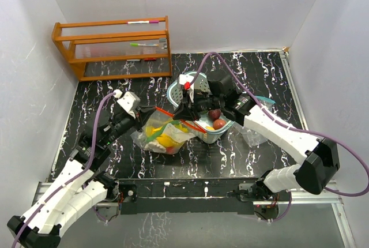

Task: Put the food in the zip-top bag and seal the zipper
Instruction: Zip the zipper food storage bag at the center of the board.

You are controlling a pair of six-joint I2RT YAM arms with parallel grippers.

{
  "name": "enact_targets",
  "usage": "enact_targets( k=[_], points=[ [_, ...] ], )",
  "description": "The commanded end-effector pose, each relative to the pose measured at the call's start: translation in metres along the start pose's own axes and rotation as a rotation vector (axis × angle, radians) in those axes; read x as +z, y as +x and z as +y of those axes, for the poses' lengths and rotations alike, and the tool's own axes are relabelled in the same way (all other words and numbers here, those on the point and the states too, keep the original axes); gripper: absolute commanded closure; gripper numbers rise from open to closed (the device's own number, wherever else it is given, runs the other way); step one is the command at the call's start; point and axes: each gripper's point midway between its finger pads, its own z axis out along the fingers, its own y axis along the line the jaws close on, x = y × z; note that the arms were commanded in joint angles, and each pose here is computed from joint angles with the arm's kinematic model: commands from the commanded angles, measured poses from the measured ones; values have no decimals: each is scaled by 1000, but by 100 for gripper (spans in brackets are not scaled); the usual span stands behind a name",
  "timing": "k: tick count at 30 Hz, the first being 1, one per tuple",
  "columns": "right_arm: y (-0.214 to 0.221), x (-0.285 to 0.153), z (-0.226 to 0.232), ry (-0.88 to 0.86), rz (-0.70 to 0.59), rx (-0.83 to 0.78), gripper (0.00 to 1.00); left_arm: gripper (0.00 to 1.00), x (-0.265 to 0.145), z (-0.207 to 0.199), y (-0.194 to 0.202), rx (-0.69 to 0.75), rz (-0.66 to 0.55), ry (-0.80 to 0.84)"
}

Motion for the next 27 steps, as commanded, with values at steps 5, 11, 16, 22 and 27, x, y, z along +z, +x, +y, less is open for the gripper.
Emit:
enact_targets(
  k=[5, 11, 16, 22, 27],
  points=[
    [-27, -18, 0, 41, -53, -50, 92, 100, -18, 37, -30, 53, -65, -219],
    [-19, -14, -1, 31, -34, -18, 90, 100, -14, 32, -11, 2, -52, -195],
    [-2, -13, -4, 52, 16, 23, 91, 100, -21, 48, -1, -16, -41, -297],
    [5, -19, -1, 80, 25, 27, 91, 100, -37, 71, -6, -15, -65, -451],
    [12, -20, -2, 85, 45, 46, 89, 100, -30, 67, 8, -72, -53, -427]
  ],
)
